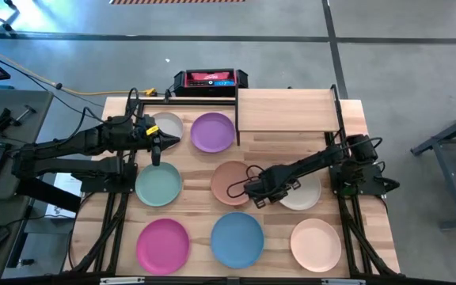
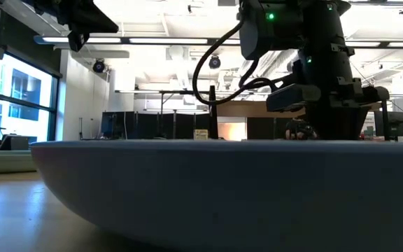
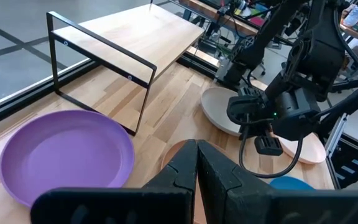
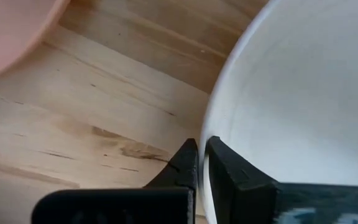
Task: Place and stack plates onto a shelf
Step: Put the bottom white plate on the shelf
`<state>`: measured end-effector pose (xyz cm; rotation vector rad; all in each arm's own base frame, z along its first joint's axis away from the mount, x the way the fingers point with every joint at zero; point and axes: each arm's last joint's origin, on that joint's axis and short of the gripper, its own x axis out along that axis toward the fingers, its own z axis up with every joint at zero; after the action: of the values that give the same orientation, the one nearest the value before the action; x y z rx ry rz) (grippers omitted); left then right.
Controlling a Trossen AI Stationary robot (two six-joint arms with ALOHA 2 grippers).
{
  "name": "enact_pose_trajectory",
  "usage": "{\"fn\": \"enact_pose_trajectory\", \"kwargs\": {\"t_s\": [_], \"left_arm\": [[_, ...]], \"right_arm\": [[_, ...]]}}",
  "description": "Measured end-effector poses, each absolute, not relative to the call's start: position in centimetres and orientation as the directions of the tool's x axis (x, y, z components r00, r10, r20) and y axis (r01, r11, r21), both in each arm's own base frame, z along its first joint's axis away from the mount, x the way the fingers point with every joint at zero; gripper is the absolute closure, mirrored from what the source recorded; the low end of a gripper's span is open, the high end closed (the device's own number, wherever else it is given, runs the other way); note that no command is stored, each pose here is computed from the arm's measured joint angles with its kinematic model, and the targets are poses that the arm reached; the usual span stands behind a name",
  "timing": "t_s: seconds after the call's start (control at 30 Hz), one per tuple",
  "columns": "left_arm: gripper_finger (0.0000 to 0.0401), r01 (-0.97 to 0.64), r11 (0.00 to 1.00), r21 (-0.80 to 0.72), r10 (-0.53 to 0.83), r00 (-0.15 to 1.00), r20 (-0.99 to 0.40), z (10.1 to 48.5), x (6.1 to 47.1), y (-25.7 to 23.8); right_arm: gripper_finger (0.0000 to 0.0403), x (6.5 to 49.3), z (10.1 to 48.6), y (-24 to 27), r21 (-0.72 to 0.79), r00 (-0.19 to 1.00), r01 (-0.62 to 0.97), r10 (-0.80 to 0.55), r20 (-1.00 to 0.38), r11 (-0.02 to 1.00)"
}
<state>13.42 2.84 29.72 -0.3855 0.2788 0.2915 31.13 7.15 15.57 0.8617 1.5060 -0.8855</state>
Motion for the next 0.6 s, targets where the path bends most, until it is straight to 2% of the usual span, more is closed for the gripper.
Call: {"fn": "enact_pose_trajectory", "kwargs": {"t_s": [0.6], "left_arm": [[0.0398,-0.329,0.886,-0.326,0.224,0.921,-0.319,29.7,13.4,2.8]], "right_arm": [[0.0402,32.1,20.2,8.8,-0.096,-0.120,0.877,0.021,-0.993,0.472]]}}
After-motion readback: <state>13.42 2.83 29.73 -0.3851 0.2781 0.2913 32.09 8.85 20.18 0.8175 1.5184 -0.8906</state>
